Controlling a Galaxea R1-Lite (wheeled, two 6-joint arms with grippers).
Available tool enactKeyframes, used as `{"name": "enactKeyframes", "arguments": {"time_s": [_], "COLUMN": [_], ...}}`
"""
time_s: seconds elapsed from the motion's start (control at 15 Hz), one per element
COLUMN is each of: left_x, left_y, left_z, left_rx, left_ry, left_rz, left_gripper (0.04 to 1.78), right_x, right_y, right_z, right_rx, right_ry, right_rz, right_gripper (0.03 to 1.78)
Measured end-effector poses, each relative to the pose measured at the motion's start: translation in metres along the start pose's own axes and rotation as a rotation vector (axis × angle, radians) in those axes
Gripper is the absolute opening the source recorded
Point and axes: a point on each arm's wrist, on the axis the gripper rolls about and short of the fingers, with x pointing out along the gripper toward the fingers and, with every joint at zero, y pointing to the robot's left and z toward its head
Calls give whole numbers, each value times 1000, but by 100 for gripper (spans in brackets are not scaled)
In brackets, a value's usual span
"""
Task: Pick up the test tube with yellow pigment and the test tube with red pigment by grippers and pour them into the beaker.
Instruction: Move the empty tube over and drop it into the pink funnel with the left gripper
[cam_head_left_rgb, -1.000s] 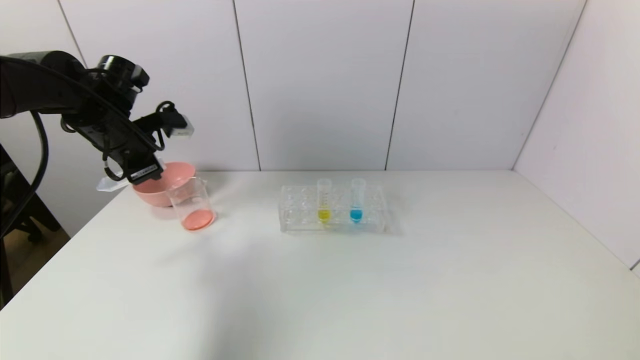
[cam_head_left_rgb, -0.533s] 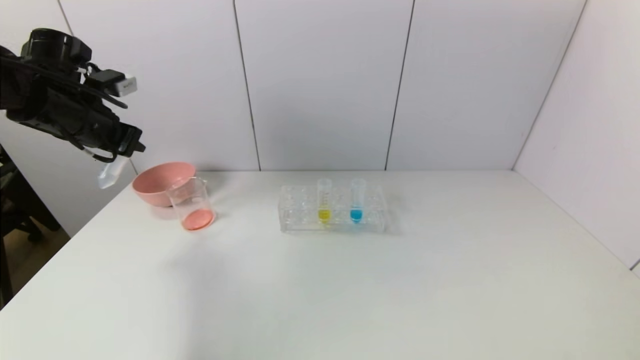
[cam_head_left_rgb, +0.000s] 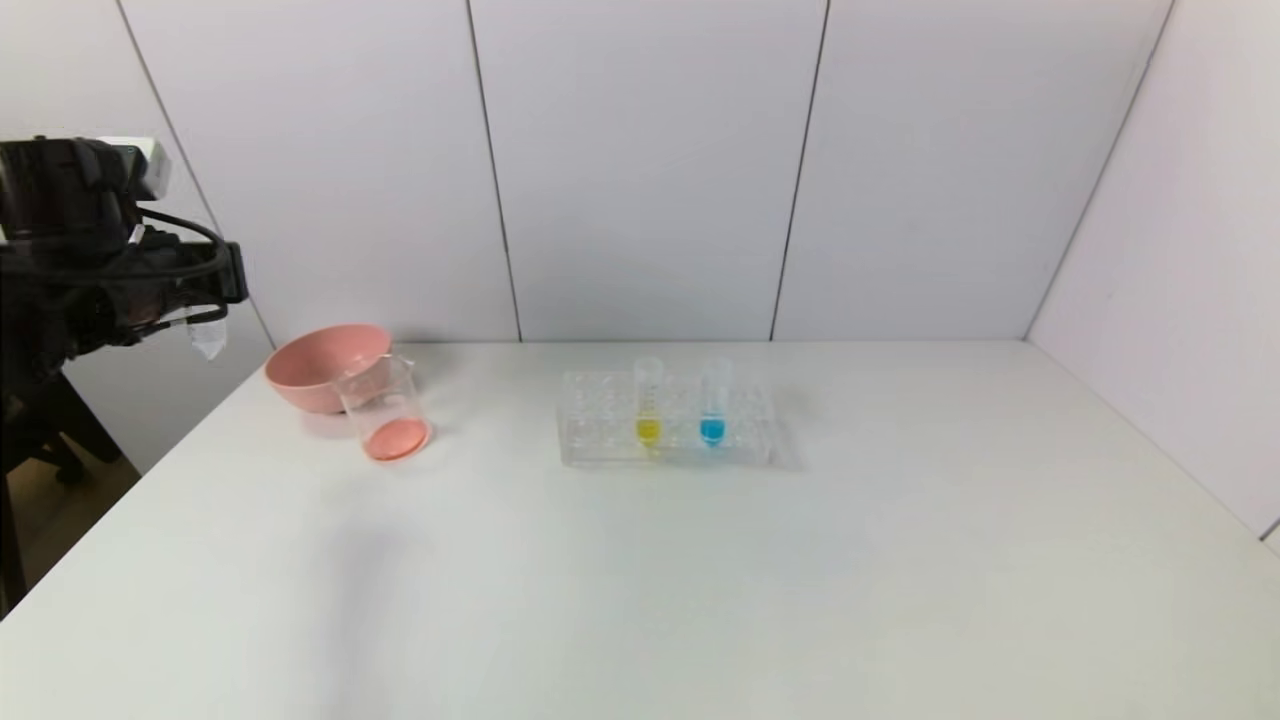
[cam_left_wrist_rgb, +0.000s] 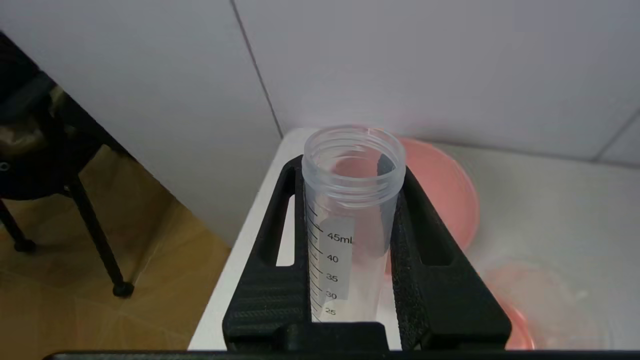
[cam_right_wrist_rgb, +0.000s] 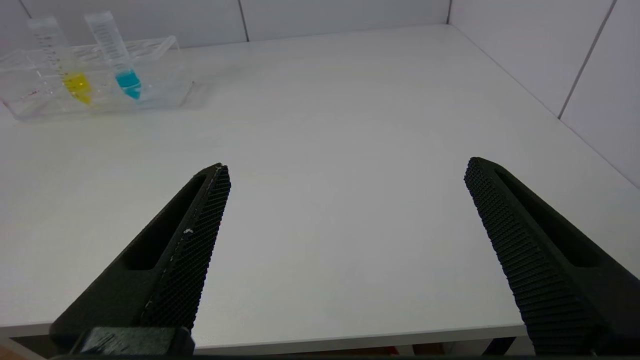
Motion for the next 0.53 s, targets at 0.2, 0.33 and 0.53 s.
{"name": "enactKeyframes", "arguments": {"time_s": [0.2, 0.33, 0.53], "left_x": [12, 24, 45], "left_y": [-5, -13, -27], "left_z": [-14, -28, -57], "left_rx": [-128, -183, -207], "left_ry": [-173, -203, -178], "left_rz": [72, 87, 75], "left_gripper": [46, 46, 46], "right_x": [0, 0, 0], "right_y": [0, 0, 0], "right_z": [0, 0, 0], "right_rx": [0, 0, 0], "right_ry": [0, 0, 0], "right_rz": [0, 0, 0], "right_gripper": [171, 171, 171]}}
